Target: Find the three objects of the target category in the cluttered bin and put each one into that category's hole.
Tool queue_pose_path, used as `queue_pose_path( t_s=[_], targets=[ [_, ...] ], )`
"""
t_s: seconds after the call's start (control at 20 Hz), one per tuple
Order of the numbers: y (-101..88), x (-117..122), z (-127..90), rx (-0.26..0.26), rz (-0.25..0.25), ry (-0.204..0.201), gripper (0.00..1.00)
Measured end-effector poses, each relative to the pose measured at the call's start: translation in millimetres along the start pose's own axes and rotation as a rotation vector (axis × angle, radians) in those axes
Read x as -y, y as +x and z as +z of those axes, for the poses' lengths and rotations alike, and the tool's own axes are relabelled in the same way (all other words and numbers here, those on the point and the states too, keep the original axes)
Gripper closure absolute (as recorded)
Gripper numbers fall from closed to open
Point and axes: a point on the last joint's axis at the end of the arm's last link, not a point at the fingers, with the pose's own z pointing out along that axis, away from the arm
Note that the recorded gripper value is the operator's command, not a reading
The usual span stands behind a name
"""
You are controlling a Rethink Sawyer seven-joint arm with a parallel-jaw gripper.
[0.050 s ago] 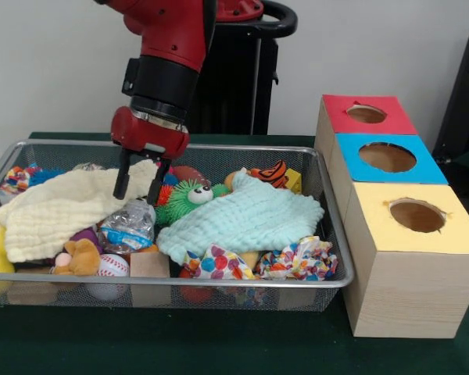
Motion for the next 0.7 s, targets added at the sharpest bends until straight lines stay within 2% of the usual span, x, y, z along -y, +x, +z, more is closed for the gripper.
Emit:
queue_pose_path(
  t_s=[0.35,0.7],
  targets=[
    [-19.1,-13.3,-6.9,0.030,-0.016,-0.013,0.00],
    [-25.6,-32.9,-9.5,0.026,-0.043,-0.029,0.00]
  ],
)
